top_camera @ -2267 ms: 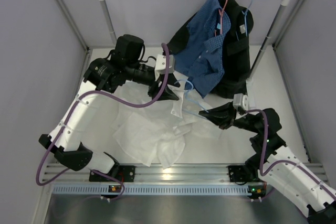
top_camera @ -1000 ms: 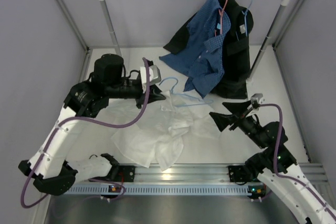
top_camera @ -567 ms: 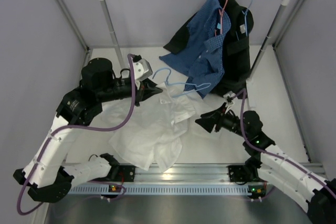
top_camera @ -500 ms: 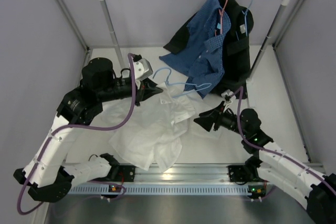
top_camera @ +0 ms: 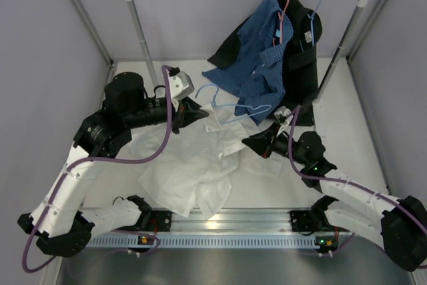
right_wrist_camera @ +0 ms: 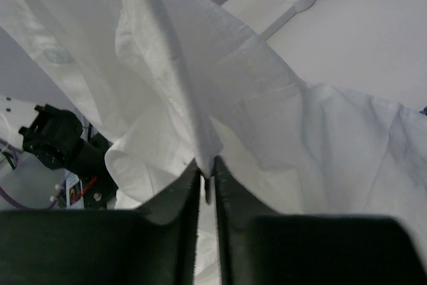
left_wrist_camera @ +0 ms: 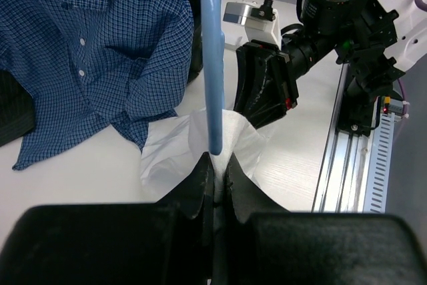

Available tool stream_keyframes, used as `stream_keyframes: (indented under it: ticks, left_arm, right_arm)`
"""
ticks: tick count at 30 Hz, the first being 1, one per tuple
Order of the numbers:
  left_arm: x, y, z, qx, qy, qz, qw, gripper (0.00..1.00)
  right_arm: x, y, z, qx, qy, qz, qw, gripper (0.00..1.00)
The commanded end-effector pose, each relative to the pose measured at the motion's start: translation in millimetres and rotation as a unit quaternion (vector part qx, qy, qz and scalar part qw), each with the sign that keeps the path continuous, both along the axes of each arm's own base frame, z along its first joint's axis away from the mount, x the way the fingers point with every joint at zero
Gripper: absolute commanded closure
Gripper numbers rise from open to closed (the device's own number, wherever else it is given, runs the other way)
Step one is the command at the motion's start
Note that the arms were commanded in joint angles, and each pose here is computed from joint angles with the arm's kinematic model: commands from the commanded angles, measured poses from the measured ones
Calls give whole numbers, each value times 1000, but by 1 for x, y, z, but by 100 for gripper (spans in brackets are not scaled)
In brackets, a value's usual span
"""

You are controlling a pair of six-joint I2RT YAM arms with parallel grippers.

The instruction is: Place the shirt on the hanger

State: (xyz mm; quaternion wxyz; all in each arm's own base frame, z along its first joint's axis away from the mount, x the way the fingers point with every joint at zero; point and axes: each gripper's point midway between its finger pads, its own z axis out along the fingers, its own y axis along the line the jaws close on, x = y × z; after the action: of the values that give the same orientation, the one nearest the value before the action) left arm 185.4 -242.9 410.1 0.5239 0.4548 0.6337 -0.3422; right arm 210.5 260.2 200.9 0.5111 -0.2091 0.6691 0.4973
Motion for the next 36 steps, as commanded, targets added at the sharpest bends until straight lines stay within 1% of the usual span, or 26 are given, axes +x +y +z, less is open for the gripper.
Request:
stream_keyframes:
  ticks: [1,2,3,4,5,6,8,10,11,12,13,14,15,18,20,21,22,24,26,27,29,31,33,34,35,36]
  left_arm:
    - [1,-3,25,-35,-34,-6,999,100]
    - [2,-2,24,-34,-37,-1,999,100]
    - [2,0,23,-33,-39,5,999,100]
    - [2,3,21,-30,-44,9,999,100]
    - [1,6,19,-27,-47,13,998,100]
    - [-5,10,21,-31,-56,11,998,100]
    - [-16,10,9,-24,-61,-18,998,100]
    - [-27,14,7,-27,-82,-31,996,100]
    - [-21,17,-9,-17,-74,-15,997,100]
    - [-20,19,-14,-16,-78,-8,997,100]
    - [-22,24,-11,-23,-100,0,995,100]
    - [-18,25,-29,-13,-93,8,996,100]
    - [-17,26,-34,-10,-102,9,995,100]
    - [-18,30,-49,-10,-118,14,993,100]
    - [-18,32,-54,-6,-129,14,992,100]
    - [-15,32,-60,3,-129,19,991,100]
    - [-13,33,-62,6,-129,23,991,100]
    - [-7,35,-67,12,-122,40,992,100]
    - [2,38,-61,6,-123,68,990,100]
    - [5,38,-61,3,-112,78,991,100]
    - [18,46,-49,-8,-113,125,986,100]
    - [25,48,-40,-19,-109,149,983,100]
    - [29,47,-39,-22,-98,155,983,100]
    - [32,42,-42,-18,-89,151,984,100]
    - [30,37,-39,-24,-83,138,987,100]
    - [29,33,-38,-30,-70,131,988,100]
  right_arm:
    - [6,3,42,36,-85,-12,996,97]
    - [7,1,44,35,-87,-19,995,100]
    - [14,-3,47,33,-86,-42,995,100]
    - [18,-7,38,14,-73,-56,996,100]
    - [20,-12,40,8,-72,-70,995,100]
    - [28,-18,37,-12,-61,-91,994,100]
    - [37,-26,47,-21,-58,-117,991,100]
    - [44,-39,44,-42,-39,-140,988,100]
    - [48,-45,54,-41,-40,-156,986,100]
    - [54,-55,56,-41,-34,-174,983,100]
    - [55,-63,62,-38,-30,-186,981,100]
    - [57,-70,63,-48,-12,-199,979,100]
    - [63,-83,64,-48,-1,-221,974,100]
    - [67,-100,73,-54,11,-240,969,100]
    - [68,-102,85,-54,0,-235,970,100]
    - [66,-105,82,-66,8,-236,969,100]
    - [67,-105,93,-64,-1,-235,970,100]
    - [62,-99,96,-72,4,-214,974,100]
    - [56,-91,104,-67,11,-185,980,100]
    - [53,-90,101,-74,26,-179,981,100]
    - [47,-90,105,-74,29,-174,981,100]
    - [41,-90,111,-66,25,-172,983,100]
    - [33,-86,119,-51,22,-153,987,100]
    - [28,-81,125,-42,18,-136,990,100]
    - [21,-72,140,-24,-2,-104,994,100]
    - [15,-64,148,-7,-1,-82,997,100]
